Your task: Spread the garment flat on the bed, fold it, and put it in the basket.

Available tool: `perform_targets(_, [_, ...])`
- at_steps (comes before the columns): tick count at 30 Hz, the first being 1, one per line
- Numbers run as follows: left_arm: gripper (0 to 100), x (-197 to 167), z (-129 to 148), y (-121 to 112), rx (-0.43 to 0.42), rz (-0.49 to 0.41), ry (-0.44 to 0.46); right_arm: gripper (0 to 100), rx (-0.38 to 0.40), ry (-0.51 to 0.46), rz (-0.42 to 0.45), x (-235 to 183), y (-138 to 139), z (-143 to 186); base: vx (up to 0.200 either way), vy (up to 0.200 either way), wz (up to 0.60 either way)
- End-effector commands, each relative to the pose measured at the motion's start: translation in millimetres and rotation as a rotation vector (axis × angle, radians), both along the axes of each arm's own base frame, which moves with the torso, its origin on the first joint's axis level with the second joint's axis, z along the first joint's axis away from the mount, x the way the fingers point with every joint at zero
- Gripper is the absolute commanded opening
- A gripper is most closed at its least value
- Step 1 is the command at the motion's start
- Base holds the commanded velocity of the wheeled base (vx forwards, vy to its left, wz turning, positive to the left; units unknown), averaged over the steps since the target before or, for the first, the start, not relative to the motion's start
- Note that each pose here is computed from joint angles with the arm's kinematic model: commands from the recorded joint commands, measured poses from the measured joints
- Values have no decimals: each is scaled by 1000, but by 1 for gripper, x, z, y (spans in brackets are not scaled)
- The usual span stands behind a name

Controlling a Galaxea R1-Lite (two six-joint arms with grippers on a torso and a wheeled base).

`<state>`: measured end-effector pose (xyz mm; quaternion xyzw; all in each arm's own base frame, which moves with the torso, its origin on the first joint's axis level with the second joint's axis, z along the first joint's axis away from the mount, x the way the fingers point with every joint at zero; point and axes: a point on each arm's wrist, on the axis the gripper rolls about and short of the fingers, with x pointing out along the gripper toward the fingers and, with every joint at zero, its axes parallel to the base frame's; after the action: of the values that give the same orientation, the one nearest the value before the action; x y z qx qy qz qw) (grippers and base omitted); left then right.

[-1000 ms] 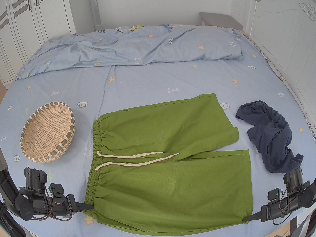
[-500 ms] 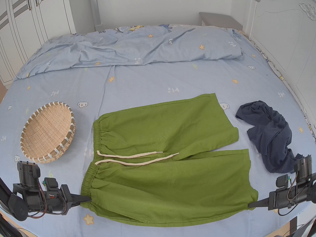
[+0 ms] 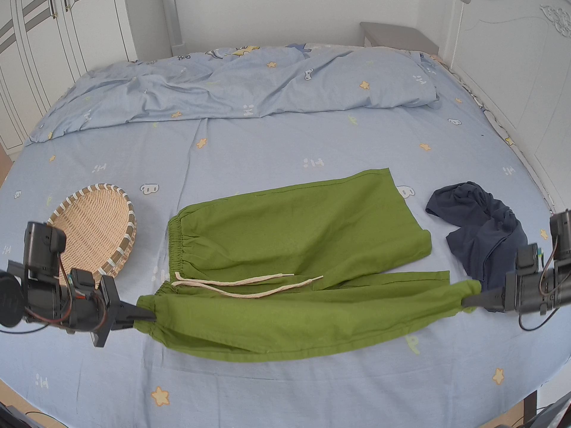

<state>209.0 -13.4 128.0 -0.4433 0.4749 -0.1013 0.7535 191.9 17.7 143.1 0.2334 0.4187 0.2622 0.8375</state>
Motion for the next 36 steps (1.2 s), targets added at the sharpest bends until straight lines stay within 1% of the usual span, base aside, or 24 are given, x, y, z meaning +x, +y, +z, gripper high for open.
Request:
perform_targets(1, [0,30,45,0,-6,9,-80,0,5,-63,2,35,2,37,0,0,0])
perform_targets(3, [0,32,45,0,-7,10,-77,0,6,-67,3,36,2,38,0,0,0])
perform_targets(4, [0,42,48,0,-14,19,-82,0,7,-83,4,48,3,44,0,0,0])
perform_targets(6, [0,50,51,-1,-18,21,-92,0,8,-91,4,59,3,47,0,0,0])
perform_targets(12, [0,68,56,-1,-22,29,-107,0,8,-73,20,84,9,48,0,0,0])
perform_targets(13, [0,78,59,0,-18,40,-117,0,8,-76,20,97,9,49,0,0,0])
perform_targets(17, [0,90,62,0,-20,42,-132,0,17,-95,13,113,10,55,0,0,0])
perform_targets(19, [0,91,63,0,-20,42,-135,0,17,-95,13,114,10,55,0,0,0])
perform_targets(20, [0,96,66,0,-22,44,-148,0,19,-122,13,123,11,61,0,0,0])
perform_targets(22, [0,100,66,0,-22,44,-150,0,25,-145,6,128,11,69,0,0,0])
perform_targets(24, [0,101,66,0,-22,44,-151,0,26,-147,6,128,11,70,0,0,0])
perform_targets(25, [0,106,64,0,-21,43,-148,0,35,-166,-1,133,11,79,0,0,0])
perform_targets(28, [0,110,64,0,-21,43,-151,0,36,-180,0,136,11,84,0,0,0])
perform_targets(30, [0,115,66,1,-19,47,-165,0,38,-206,-2,140,11,91,0,0,0])
perform_targets(36, [0,122,65,3,-14,46,-181,0,38,-218,0,146,12,98,0,0,0])
